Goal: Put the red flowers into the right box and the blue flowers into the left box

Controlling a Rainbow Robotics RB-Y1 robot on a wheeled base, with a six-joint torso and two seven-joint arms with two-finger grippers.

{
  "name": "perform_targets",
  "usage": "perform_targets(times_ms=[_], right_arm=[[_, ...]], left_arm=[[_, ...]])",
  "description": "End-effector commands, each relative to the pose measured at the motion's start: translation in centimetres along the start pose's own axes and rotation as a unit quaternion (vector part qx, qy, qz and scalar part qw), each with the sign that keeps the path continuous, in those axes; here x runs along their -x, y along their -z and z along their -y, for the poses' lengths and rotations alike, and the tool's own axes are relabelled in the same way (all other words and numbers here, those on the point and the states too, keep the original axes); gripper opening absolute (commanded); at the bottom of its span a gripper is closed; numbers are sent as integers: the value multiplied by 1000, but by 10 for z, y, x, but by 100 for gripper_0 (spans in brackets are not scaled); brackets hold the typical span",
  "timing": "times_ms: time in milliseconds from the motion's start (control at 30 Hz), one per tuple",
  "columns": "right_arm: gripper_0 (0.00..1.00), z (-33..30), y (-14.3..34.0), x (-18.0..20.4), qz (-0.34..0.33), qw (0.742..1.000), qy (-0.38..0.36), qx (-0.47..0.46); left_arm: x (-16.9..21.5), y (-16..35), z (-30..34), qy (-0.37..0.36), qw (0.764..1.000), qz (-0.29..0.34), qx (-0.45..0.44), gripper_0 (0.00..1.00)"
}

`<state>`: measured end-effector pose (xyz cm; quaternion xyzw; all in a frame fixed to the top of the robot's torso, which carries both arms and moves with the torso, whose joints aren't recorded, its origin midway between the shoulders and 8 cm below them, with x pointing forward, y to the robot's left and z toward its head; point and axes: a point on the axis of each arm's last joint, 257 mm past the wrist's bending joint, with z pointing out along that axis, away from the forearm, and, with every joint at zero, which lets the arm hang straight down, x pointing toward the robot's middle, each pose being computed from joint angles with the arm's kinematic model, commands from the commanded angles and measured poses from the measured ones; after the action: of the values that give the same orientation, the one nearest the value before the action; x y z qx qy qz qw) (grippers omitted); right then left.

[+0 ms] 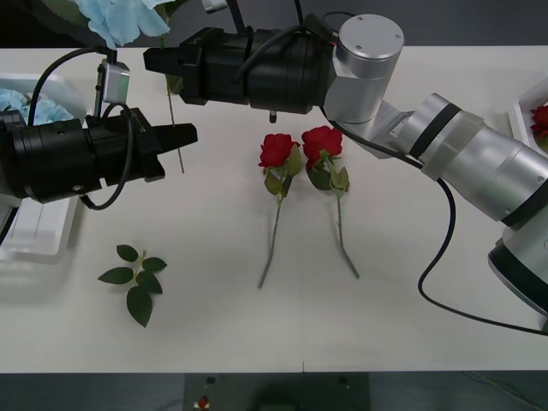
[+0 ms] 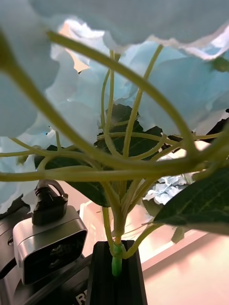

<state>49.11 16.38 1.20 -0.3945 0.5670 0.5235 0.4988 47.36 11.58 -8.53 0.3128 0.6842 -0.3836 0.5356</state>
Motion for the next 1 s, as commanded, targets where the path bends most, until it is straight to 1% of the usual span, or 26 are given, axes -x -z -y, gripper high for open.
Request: perform_targets(times_ms=[33, 100, 133, 167, 200, 233, 333, 400, 467, 500, 600, 700, 767, 833, 867, 1000], right_arm=[[0, -9, 0, 19, 8, 1000, 17, 9], [0, -10, 1, 19, 7, 1000, 19, 10], [2, -10, 1, 19, 6, 1000, 19, 11], [11, -11, 1, 19, 6, 1000, 20, 12], [18, -11, 2, 19, 5, 1000, 20, 12], [28, -11, 2, 19, 6, 1000, 20, 12], [49, -10, 3, 19, 5, 1000, 20, 12], [60, -9, 4, 19, 4, 1000, 21, 10], [66, -8, 5, 19, 4, 1000, 22, 8], [70, -6, 6, 20, 4, 1000, 22, 6], [78, -3, 10, 21, 3, 1000, 26, 2], [80, 1, 17, 24, 1, 999, 33, -2], [80, 4, 26, 25, -7, 999, 41, -5], [80, 9, 39, 21, -25, 998, 50, -6], [80, 10, 43, 20, -30, 998, 53, -6], [80, 29, 78, -12, -104, 992, 65, -20]], left_arm=[[25, 0, 7, -19, 1000, 17, -5, 0], [30, 2, 6, -15, 1000, 23, -4, 0], [33, 2, 5, -11, 1000, 28, -3, 0], [36, 3, 6, -8, 999, 31, -5, 0], [38, 4, 6, -7, 999, 34, -5, 0], [43, 5, 6, -5, 999, 39, -6, 0], [53, 14, 3, 0, 999, 48, -5, 0], [57, 25, -1, 15, 999, 44, -3, 0], [59, 34, -5, 25, 999, 42, 2, 0], [60, 45, -11, 36, 999, 38, 9, 0], [56, 70, -27, 57, 997, 25, 37, 0], [48, 94, -47, 74, 994, 4, 76, 0], [39, 116, -68, 83, 989, -14, 120, 0], [33, 142, -97, 89, 979, -26, 182, 0], [31, 149, -104, 90, 976, -29, 198, 0], [19, 206, -162, 68, 939, -60, 333, 0]])
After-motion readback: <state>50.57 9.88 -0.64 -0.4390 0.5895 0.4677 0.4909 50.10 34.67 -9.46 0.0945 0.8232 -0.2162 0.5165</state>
